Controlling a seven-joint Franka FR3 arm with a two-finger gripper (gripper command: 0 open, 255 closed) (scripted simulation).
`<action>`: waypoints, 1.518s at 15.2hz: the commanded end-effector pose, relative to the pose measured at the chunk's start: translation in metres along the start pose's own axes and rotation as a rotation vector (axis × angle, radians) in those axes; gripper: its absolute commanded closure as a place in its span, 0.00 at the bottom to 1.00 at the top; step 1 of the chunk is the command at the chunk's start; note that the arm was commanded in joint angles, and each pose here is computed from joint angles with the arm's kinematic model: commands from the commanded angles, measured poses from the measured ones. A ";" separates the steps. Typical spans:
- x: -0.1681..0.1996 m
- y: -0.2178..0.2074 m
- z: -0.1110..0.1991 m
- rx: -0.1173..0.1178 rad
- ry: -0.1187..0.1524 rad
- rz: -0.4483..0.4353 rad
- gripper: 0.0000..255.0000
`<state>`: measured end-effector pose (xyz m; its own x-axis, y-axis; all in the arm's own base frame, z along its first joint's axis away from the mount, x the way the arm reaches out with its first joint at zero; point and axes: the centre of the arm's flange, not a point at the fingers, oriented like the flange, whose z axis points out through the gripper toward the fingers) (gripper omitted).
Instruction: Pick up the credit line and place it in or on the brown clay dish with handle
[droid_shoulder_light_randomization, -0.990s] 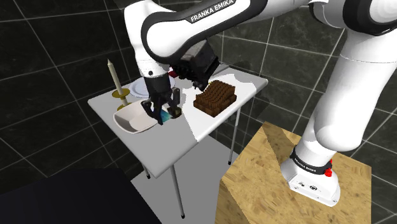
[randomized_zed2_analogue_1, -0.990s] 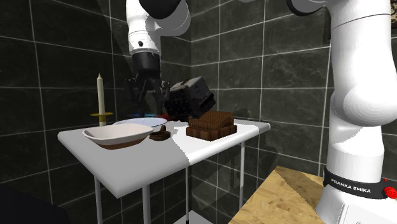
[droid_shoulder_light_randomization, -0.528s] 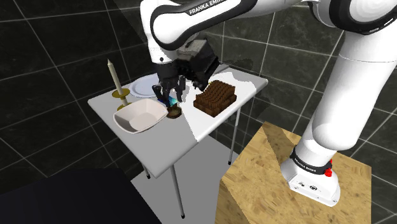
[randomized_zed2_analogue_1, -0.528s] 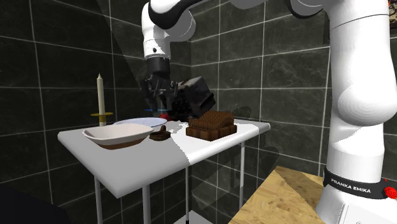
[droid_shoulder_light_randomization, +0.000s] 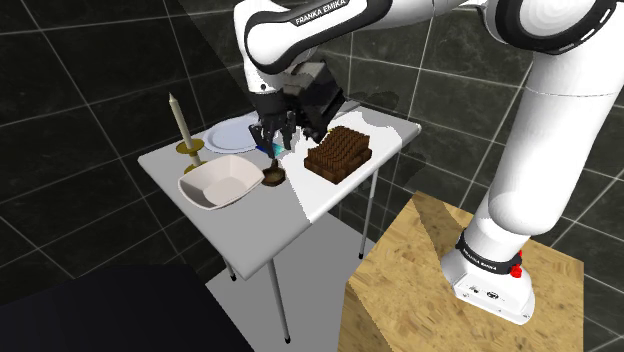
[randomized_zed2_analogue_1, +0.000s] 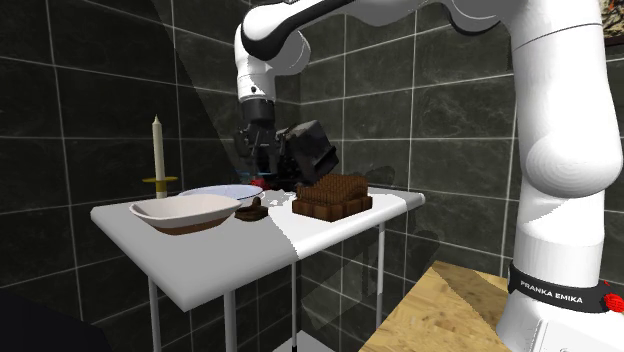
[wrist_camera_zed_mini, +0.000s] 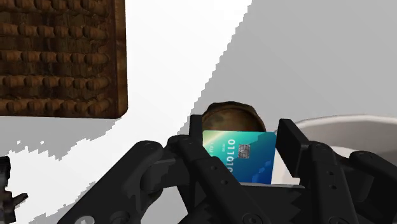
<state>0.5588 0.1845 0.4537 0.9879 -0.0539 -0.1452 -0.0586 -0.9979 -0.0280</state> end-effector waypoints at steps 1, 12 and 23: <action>0.002 0.000 0.010 0.000 0.000 0.000 1.00; 0.010 0.002 0.066 0.000 0.000 0.000 1.00; 0.010 0.002 0.066 0.000 0.000 0.000 0.00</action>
<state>0.5594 0.1844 0.3870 0.9880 -0.0535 -0.1448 -0.0582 -0.9979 -0.0281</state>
